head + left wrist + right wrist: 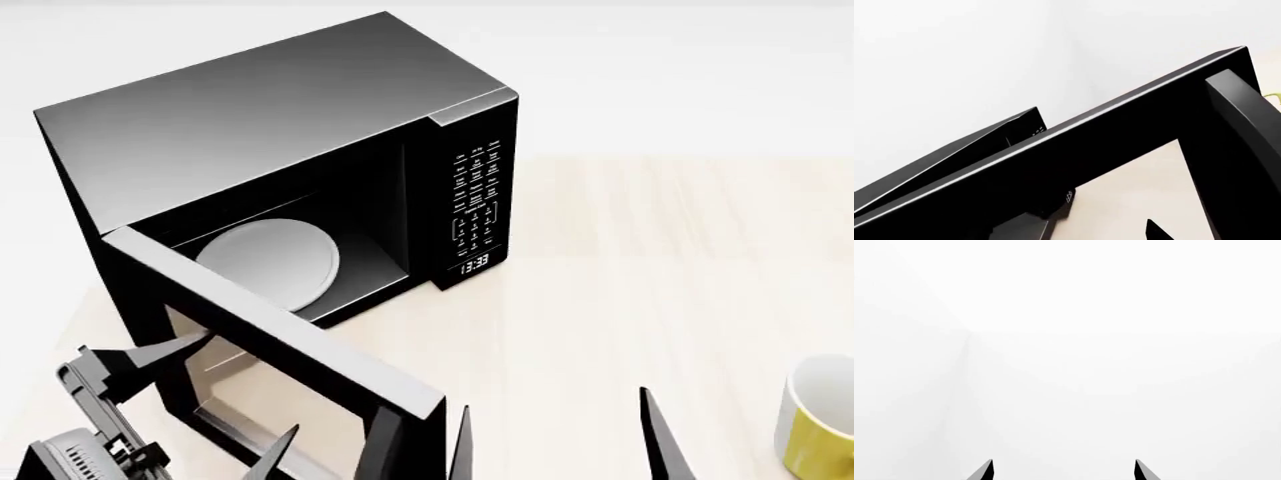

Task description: Close the microwave.

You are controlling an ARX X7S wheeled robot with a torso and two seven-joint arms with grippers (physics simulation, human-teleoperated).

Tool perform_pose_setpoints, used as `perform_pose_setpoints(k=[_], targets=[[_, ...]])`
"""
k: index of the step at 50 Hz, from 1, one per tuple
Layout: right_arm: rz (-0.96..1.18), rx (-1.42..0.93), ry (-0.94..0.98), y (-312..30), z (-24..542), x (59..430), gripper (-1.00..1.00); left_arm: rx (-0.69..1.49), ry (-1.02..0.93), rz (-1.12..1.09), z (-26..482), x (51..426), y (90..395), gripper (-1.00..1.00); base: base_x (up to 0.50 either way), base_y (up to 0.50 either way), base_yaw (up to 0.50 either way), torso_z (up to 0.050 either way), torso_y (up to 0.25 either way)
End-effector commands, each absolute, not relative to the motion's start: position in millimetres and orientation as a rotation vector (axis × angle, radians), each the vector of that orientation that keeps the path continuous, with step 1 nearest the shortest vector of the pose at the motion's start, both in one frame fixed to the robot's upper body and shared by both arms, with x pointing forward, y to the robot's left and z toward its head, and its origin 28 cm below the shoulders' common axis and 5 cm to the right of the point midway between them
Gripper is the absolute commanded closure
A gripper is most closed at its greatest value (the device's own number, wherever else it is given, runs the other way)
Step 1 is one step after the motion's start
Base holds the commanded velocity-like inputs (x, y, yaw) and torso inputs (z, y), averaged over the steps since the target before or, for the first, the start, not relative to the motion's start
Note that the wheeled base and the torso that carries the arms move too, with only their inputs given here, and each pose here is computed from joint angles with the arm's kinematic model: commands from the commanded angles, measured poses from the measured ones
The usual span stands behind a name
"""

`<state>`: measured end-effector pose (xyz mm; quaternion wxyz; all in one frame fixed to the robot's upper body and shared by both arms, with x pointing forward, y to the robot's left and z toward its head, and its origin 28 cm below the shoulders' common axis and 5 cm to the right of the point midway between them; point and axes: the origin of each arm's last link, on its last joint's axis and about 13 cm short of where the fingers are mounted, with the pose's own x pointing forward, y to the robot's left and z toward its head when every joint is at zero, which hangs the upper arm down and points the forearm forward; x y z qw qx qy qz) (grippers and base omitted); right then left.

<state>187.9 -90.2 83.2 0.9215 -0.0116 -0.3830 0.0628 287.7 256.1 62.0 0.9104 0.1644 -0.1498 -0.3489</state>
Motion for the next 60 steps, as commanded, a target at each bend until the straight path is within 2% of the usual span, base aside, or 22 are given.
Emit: perform_pose_setpoints(k=[1, 60], targets=[[0.128, -0.031, -0.787, -90.8, 83.1, 189.2, -1.0, 0.333, -0.318, -0.701, 60.8, 293.4, 250.2, -1.0, 0.0, 0.0, 0.0, 0.0, 0.0], [0.106, -0.011, -0.758, -94.4, 82.0, 192.3, -1.0, 0.335, -0.368, -0.643, 68.7, 324.5, 221.5, -1.0, 0.0, 0.0, 0.0, 0.0, 0.0]])
